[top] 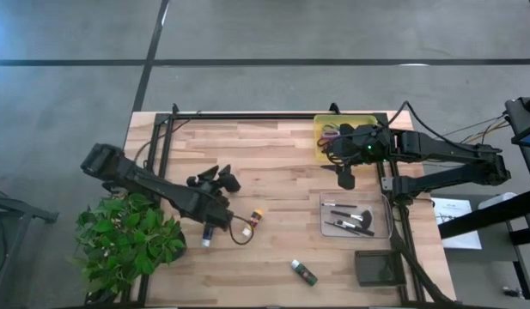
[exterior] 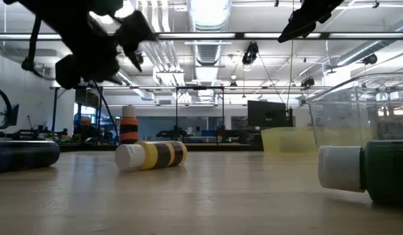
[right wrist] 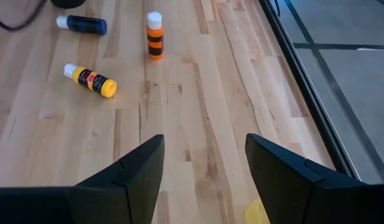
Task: Pick & Place Paint Supplies
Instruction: Put the orange paint bottle into the black bin
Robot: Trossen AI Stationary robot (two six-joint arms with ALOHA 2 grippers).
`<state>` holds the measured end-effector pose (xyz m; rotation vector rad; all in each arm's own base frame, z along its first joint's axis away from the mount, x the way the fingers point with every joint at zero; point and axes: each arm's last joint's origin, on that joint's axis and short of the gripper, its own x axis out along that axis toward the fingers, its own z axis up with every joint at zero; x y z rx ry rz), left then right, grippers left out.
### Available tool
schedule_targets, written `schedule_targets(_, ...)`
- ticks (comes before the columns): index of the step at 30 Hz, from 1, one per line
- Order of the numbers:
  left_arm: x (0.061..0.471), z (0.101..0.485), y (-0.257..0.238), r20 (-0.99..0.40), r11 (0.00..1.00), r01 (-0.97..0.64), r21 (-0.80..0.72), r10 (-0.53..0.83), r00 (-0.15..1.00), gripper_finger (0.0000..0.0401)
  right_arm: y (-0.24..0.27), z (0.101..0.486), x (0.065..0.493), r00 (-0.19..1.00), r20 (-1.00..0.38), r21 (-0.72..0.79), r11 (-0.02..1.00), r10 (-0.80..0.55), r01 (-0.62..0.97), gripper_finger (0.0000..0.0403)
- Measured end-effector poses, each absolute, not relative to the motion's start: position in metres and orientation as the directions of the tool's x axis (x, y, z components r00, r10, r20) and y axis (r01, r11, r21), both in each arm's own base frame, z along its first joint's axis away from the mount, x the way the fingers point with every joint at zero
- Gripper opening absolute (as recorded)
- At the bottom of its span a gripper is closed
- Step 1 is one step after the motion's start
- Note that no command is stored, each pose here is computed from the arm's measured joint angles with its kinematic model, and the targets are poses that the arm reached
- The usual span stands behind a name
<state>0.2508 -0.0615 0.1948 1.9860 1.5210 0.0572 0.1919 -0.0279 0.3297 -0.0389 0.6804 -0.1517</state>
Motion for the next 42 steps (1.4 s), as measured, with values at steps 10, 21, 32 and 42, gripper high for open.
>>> schedule_targets(10, 0.245, 0.269, -0.071, -0.38, 0.204, 0.362, 0.909, 0.762, 0.524, 0.0248, -0.028, 0.33, 0.192, 0.771, -0.618, -0.077, 0.988, -0.152, 0.132, 0.0225)
schedule_targets(21, 0.25, 0.314, -0.087, -0.506, 0.856, 0.152, 0.493, 0.14, 0.851, 0.0248, -0.028, 0.332, 0.194, 0.785, -0.6, -0.075, 0.988, -0.153, 0.136, 0.0225)
schedule_targets(32, 0.243, 0.295, -0.071, -0.716, 0.978, 0.094, 0.186, 0.069, 0.694, 0.0248, -0.028, 0.332, 0.194, 0.788, -0.596, -0.078, 0.988, -0.154, 0.134, 0.0225)
schedule_targets(42, 0.238, 0.283, -0.04, -0.818, 0.984, 0.014, 0.18, 0.142, 0.557, 0.0248, -0.027, 0.334, 0.196, 0.807, -0.575, -0.06, 0.99, -0.136, 0.124, 0.0225)
